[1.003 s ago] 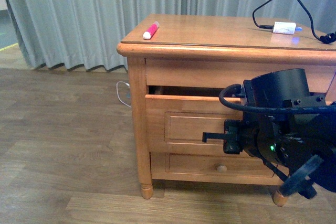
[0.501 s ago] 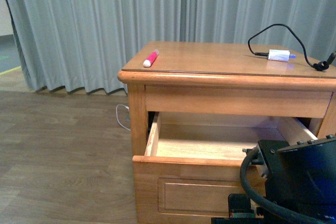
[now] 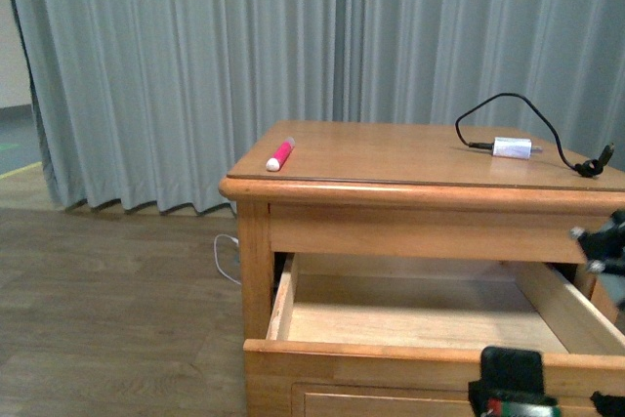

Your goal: Place pink marker in drawer with both arms

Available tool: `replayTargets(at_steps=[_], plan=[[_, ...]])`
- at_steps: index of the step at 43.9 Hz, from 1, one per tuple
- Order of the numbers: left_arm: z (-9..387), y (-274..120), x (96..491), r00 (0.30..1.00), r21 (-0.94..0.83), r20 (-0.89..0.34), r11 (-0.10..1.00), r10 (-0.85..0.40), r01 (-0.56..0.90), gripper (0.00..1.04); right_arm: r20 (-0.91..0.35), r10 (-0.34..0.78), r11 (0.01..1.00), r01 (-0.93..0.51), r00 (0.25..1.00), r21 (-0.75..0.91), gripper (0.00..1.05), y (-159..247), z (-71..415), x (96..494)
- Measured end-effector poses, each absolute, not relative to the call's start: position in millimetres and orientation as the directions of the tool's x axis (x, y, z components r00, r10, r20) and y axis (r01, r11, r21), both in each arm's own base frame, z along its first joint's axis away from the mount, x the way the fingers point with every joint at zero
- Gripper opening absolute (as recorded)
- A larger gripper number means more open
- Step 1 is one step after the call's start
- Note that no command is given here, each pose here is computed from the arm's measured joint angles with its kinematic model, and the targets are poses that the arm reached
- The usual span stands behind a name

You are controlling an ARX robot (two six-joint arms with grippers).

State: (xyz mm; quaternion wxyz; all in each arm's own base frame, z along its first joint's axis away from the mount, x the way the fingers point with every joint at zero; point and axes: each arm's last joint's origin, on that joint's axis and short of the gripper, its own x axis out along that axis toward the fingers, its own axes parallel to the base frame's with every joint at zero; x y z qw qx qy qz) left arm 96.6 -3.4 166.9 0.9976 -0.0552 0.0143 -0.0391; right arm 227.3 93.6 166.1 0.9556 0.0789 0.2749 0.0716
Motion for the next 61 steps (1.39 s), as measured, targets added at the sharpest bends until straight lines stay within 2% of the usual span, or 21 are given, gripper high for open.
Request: replayTargets(at_steps=[8, 17, 26, 31, 35, 39, 43, 48, 55, 61], plan=[[167, -3, 97, 0.997, -0.111, -0.024, 0.991, -0.08, 0.076, 0.99, -0.458, 0.193, 0.977, -0.128, 0.868, 0.17, 0.96, 85, 206, 208], [167, -3, 97, 0.997, -0.111, -0.024, 0.991, -0.08, 0.076, 0.99, -0.398, 0.155, 0.981, -0.093, 0.904, 0.171, 0.96, 79, 222, 199], [167, -3, 97, 0.997, -0.111, -0.024, 0.991, -0.08, 0.076, 0.99, -0.393, 0.155, 0.98, -0.092, 0.906, 0.174, 0.96, 79, 223, 198], [166, -9, 98, 0.996, -0.116, -0.091, 0.993, 0.009, -0.019, 0.99, -0.394, 0.154, 0.98, -0.092, 0.906, 0.174, 0.96, 79, 223, 198], [179, -20, 100, 0.994, -0.102, -0.113, 0.995, -0.009, -0.003, 0.99, -0.394, 0.154, 0.98, -0.091, 0.906, 0.175, 0.96, 79, 223, 198], [205, -32, 107, 0.994, -0.111, -0.08, 0.991, -0.08, 0.071, 0.99, -0.393, 0.154, 0.98, -0.091, 0.906, 0.175, 0.96, 79, 223, 198], [239, -46, 129, 0.991, -0.115, -0.031, 0.986, -0.128, 0.124, 0.99, -0.393, 0.154, 0.98, -0.091, 0.906, 0.175, 0.96, 79, 223, 198], [275, -68, 186, 0.985, -0.097, -0.034, 0.982, -0.168, 0.164, 0.99, -0.393, 0.154, 0.98, -0.09, 0.906, 0.175, 0.96, 79, 223, 198], [293, -94, 263, 0.98, -0.058, -0.118, 0.987, -0.159, 0.153, 0.99, -0.394, 0.154, 0.98, -0.09, 0.906, 0.176, 0.96, 79, 223, 198], [292, -114, 324, 0.971, -0.032, -0.212, 0.993, -0.114, 0.11, 0.99, -0.393, 0.154, 0.98, -0.09, 0.906, 0.177, 0.96, 79, 223, 198]])
